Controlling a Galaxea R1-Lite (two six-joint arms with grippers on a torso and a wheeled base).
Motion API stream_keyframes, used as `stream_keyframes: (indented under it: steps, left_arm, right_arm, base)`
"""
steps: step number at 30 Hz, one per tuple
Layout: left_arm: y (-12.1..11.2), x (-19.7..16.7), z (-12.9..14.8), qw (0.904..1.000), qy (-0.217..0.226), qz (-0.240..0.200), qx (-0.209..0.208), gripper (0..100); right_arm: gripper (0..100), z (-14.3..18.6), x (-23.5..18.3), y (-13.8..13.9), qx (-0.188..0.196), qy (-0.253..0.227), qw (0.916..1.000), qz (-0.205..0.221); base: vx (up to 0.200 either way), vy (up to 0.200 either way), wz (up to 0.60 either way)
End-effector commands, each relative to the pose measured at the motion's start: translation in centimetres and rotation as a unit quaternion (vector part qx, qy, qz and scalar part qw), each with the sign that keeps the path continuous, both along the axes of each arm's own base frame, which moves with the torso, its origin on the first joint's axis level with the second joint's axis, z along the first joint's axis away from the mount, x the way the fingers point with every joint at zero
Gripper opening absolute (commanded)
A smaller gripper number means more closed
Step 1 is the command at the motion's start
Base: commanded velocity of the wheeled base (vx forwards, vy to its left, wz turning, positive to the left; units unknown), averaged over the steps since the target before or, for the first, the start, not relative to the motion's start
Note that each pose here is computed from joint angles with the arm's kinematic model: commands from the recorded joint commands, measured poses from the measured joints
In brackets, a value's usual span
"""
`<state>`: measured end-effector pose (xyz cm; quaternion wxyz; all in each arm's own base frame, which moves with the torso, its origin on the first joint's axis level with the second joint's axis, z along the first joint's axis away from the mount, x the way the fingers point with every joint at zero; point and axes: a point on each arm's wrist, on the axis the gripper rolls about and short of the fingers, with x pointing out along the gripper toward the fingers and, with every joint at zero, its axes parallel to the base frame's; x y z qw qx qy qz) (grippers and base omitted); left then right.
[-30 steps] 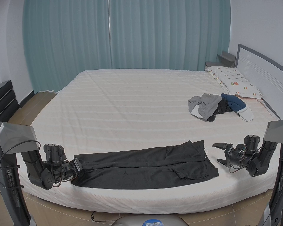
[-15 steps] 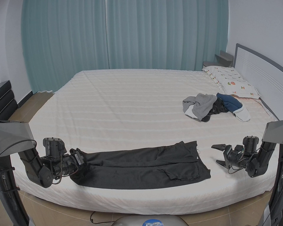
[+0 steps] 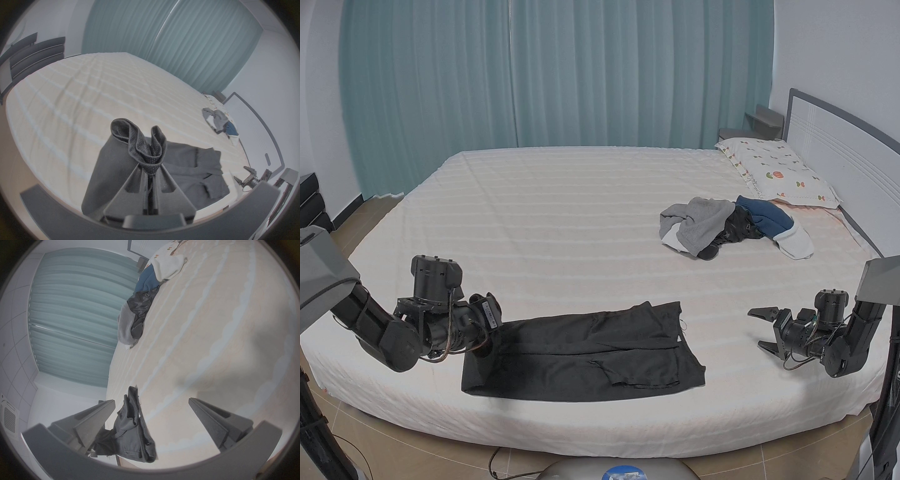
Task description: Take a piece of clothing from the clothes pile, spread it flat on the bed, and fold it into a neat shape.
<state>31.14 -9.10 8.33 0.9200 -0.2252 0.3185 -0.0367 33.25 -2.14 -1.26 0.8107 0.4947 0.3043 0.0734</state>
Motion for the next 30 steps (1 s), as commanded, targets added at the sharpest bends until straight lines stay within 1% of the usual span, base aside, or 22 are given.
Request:
stream_keyframes:
  steps: [1, 7, 8, 13, 16, 18, 20, 22, 24, 26, 27, 30]
  left_arm:
    - [-2.4, 0.2, 1.9, 0.9994, -0.021, -0.025, -0.007, 0]
    - [-4.1, 0.4, 2.7, 0.9989, -0.007, -0.046, -0.003, 0]
    - [-4.8, 0.7, 2.7, 0.9985, 0.000, -0.055, 0.000, 0]
    - [-6.9, 1.6, 2.1, 0.9973, 0.016, -0.071, 0.000, 0]
    - [-8.3, 2.3, 1.3, 0.9963, 0.028, -0.081, 0.004, 0]
    - [-8.9, 2.7, 0.7, 0.9959, 0.033, -0.084, 0.007, 0]
    - [-9.9, 3.5, -0.2, 0.9958, 0.040, -0.081, 0.017, 0]
    - [-10.3, 3.6, -0.6, 0.9953, 0.045, -0.083, 0.022, 0]
    - [-11.4, 3.6, -1.6, 0.9941, 0.052, -0.090, 0.028, 0]
    - [-11.7, 3.7, -1.8, 0.9940, 0.055, -0.091, 0.027, 0]
    - [-12.4, 3.9, -2.0, 0.9946, 0.056, -0.086, 0.017, 0]
    - [-12.9, 4.3, -2.3, 0.9958, 0.057, -0.071, 0.011, 0]
  right_arm:
    - [100, 0.0, 0.0, 0.0, 0.000, 0.001, 1.0000, 0.001]
    - [100, -0.1, 0.0, 0.1, 0.000, 0.001, 1.0000, 0.002]
    - [100, -0.1, 0.0, 0.1, 0.000, 0.001, 1.0000, 0.002]
    - [100, -0.1, 0.0, 0.1, -0.001, 0.002, 1.0000, 0.002]
    - [100, -0.2, 0.0, 0.1, -0.001, 0.003, 1.0000, 0.002]
    - [100, -0.2, 0.0, 0.1, -0.001, 0.003, 1.0000, 0.001]
    - [100, -0.2, 0.0, 0.1, -0.001, 0.003, 1.0000, 0.001]
    - [100, -0.2, 0.0, 0.1, -0.001, 0.003, 1.0000, 0.001]
    - [100, -0.2, 0.0, 0.1, -0.001, 0.003, 1.0000, 0.001]
    - [100, -0.2, 0.0, 0.1, -0.001, 0.003, 1.0000, 0.001]
    - [100, -0.2, 0.0, 0.1, -0.001, 0.003, 1.0000, 0.001]
    - [100, -0.2, 0.0, 0.1, -0.002, 0.002, 1.0000, 0.002]
  base:
    - [0.000, -0.200, 0.00]
    - [0.000, -0.200, 0.00]
    - [0.000, -0.200, 0.00]
    - [0.000, -0.200, 0.00]
    - [0.000, -0.200, 0.00]
    - [0.000, -0.200, 0.00]
    - [0.000, 0.000, 0.00]
    - [0.000, 0.000, 0.00]
    - [0.000, 0.000, 0.00]
    - [0.000, 0.000, 0.00]
    - [0.000, 0.000, 0.00]
    - [0.000, 0.000, 0.00]
